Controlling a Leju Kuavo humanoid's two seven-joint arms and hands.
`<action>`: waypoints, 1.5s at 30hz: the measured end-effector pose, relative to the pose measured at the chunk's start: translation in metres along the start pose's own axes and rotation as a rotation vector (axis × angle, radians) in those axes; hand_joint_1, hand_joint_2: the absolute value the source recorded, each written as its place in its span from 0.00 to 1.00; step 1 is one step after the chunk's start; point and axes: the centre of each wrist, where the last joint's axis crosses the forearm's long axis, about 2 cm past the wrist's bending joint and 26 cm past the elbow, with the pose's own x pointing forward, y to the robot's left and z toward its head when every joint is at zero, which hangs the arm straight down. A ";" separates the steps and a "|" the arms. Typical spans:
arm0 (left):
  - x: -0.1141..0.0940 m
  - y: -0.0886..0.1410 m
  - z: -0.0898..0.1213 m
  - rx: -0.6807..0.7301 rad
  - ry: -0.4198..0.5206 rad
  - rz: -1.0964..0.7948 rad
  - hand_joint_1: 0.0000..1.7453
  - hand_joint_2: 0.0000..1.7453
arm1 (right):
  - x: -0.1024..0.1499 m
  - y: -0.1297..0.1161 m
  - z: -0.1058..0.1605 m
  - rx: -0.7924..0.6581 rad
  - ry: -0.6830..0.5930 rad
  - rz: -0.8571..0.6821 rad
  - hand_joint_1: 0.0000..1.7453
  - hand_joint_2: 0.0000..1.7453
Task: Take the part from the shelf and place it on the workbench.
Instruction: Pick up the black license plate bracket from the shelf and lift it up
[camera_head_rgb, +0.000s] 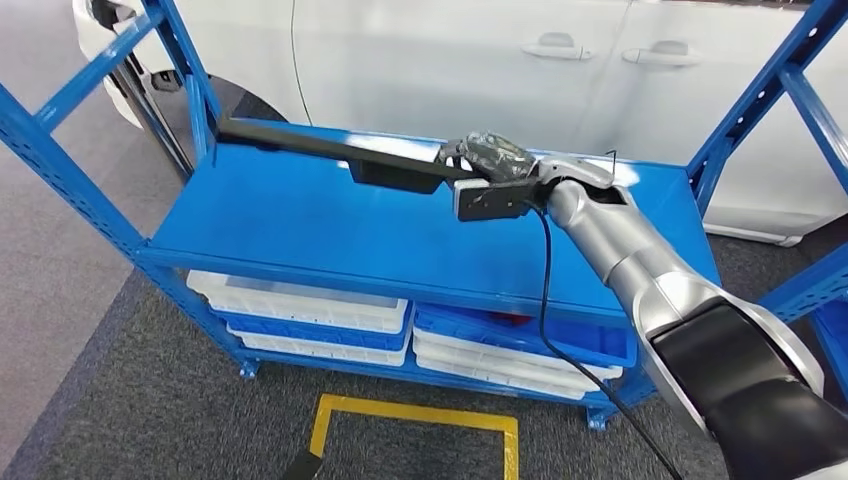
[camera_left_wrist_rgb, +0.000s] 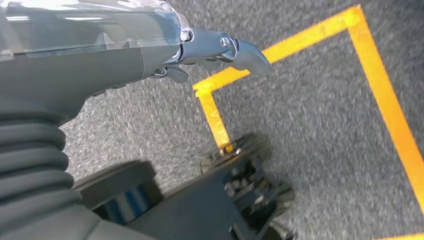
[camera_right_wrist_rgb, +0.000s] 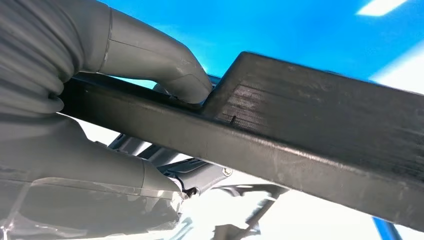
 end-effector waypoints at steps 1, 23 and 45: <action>0.000 0.000 0.000 0.007 -0.002 0.002 0.00 0.00 | 0.004 -0.002 -0.002 -0.021 -0.045 -0.056 1.00 1.00; -0.006 0.000 0.002 0.107 -0.003 0.044 0.00 1.00 | 0.099 0.109 0.030 -0.082 -0.751 -0.897 1.00 1.00; -0.013 -0.004 0.003 0.049 0.049 0.092 0.00 1.00 | 0.125 0.200 0.082 0.181 -0.709 -1.066 1.00 1.00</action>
